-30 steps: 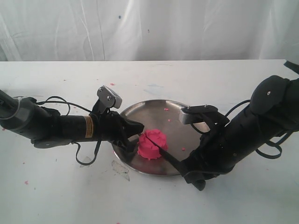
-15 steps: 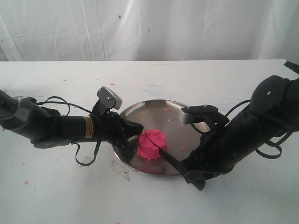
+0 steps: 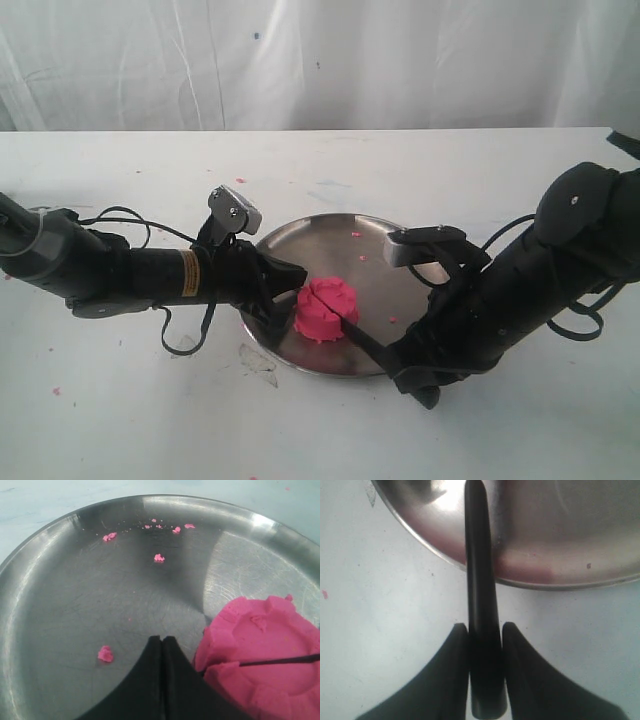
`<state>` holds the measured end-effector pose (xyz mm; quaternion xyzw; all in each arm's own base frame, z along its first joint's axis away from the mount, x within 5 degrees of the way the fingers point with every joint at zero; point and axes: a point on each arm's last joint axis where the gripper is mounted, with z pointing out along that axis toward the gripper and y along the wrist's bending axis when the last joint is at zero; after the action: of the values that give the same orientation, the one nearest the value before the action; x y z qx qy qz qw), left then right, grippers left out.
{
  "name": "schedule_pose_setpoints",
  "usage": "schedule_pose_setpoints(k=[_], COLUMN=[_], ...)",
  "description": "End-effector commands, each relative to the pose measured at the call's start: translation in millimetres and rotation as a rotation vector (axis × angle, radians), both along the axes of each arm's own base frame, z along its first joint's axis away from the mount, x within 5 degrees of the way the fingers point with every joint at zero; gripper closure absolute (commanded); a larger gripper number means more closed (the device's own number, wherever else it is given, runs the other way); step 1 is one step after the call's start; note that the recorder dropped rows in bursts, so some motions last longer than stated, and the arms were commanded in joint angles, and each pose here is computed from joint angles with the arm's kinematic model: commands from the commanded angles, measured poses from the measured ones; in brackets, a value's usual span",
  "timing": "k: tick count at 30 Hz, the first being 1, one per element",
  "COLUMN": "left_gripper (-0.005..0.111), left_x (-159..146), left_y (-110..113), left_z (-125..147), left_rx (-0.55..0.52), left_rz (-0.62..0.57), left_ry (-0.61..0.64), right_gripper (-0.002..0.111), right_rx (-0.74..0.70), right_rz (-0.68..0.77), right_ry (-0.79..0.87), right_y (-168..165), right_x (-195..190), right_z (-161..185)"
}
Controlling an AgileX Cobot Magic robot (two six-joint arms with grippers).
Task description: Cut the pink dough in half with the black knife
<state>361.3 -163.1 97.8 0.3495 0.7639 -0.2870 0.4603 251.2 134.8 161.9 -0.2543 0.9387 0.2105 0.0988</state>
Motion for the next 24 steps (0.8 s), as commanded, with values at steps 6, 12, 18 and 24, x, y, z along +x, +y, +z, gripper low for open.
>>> schedule_pose_setpoints(k=[6, 12, 18, 24], left_gripper=[0.107, 0.107, 0.107, 0.107], left_x=[-3.1, -3.1, -3.3, -3.9], left_y=[0.8, 0.8, 0.7, 0.5], left_z=[-6.6, -6.6, -6.7, -7.0], left_rx=[0.035, 0.035, 0.038, 0.043], left_rz=[-0.010, -0.010, -0.014, -0.023], left_ry=[0.024, 0.024, 0.023, 0.022], right_gripper=[0.108, 0.108, 0.108, 0.108], right_rx=[0.000, 0.001, -0.001, -0.016], right_rz=[-0.020, -0.021, -0.020, 0.008], right_ry=[-0.005, -0.004, -0.003, 0.008], right_y=[-0.2, -0.1, -0.4, -1.4], right_x=[1.4, 1.5, 1.0, -1.0], right_z=[-0.4, -0.4, -0.8, -1.5])
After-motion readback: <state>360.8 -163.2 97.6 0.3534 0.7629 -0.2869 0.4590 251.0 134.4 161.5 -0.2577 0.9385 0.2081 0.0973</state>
